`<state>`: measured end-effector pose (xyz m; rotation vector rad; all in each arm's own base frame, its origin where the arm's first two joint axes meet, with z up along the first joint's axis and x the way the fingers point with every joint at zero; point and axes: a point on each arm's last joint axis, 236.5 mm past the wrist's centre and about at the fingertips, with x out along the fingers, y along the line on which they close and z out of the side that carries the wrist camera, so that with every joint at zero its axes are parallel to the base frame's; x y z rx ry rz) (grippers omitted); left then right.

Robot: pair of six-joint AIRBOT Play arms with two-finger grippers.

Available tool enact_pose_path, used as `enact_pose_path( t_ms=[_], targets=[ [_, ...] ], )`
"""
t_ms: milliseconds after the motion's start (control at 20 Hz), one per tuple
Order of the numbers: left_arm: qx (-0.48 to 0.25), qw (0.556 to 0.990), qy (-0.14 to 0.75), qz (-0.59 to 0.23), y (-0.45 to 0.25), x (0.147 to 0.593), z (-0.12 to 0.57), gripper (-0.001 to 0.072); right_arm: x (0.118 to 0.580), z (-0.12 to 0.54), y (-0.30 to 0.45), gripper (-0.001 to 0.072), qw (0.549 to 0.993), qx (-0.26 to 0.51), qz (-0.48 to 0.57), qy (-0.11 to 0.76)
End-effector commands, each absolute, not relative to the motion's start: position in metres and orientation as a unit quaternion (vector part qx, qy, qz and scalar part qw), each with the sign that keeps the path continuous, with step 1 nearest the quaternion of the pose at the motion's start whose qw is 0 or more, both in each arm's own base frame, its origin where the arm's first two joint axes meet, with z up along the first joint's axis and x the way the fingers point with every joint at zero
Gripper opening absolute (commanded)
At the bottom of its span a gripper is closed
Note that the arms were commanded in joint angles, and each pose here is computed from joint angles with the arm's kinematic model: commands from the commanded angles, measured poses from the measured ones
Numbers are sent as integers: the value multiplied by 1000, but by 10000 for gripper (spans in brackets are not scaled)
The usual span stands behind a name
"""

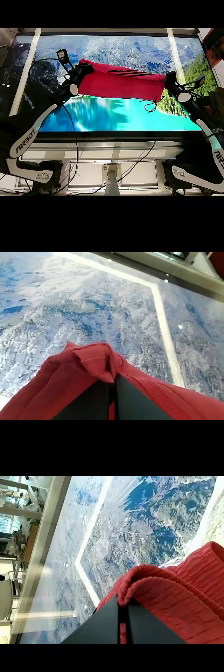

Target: Fold the clothes and pants, and hang the long-sleeved shirts on hangers.

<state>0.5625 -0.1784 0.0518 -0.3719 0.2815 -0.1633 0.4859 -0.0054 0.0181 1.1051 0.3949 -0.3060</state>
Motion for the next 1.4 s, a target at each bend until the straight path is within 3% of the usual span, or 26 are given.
enact_pose_path(
  t_ms=[0, 100, 150, 200, 250, 300, 400, 450, 550, 700, 800, 900, 1000, 1200, 1350],
  targets=[
    [-182, 971, 134, -76, -178, 566, 45, 14, 494, 8, -5, 17, 825, 513, -152, 183],
    [-181, 972, 135, -73, -177, 567, 41, 24, 499, 8, -6, 19, 826, 512, -152, 181],
    [-180, 972, 136, -72, -177, 567, 38, 24, 501, 8, -6, 68, 826, 511, -153, 180],
    [-179, 971, 139, -72, -177, 567, 34, 32, 502, 9, -7, 130, 827, 511, -153, 178],
    [-178, 971, 143, -71, -177, 567, 30, 110, 503, 9, -6, 183, 828, 509, -152, 179],
    [-177, 971, 144, -71, -177, 567, 28, 139, 503, 10, -6, 259, 832, 503, -149, 180],
    [-177, 971, 144, -72, -178, 567, 28, 144, 504, 10, -5, 446, 839, 492, -145, 182],
    [-177, 971, 144, -72, -178, 567, 28, 180, 504, 10, -5, 492, 841, 490, -144, 182],
    [-177, 971, 144, -70, -176, 568, 28, 687, 504, 10, -5, 492, 840, 490, -144, 183],
    [-179, 971, 143, -63, -167, 570, 31, 709, 502, 8, 0, 492, 841, 486, -138, 195],
    [-183, 968, 160, -63, -160, 568, 32, 709, 501, 11, 3, 492, 864, 445, -121, 204],
    [-186, 960, 201, -65, -151, 562, 26, 709, 497, 15, 6, 492, 894, 378, -95, 223],
    [-192, 946, 253, -64, -136, 552, 15, 710, 487, 10, -1, 492, 889, 370, -88, 256],
    [-224, 871, 433, -53, -95, 506, -37, 711, 462, -10, -33, 492, 856, 394, -105, 319],
    [-267, 816, 505, -86, -69, 483, -44, 712, 451, -19, -43, 491, 854, 376, -102, 346]
  ],
)
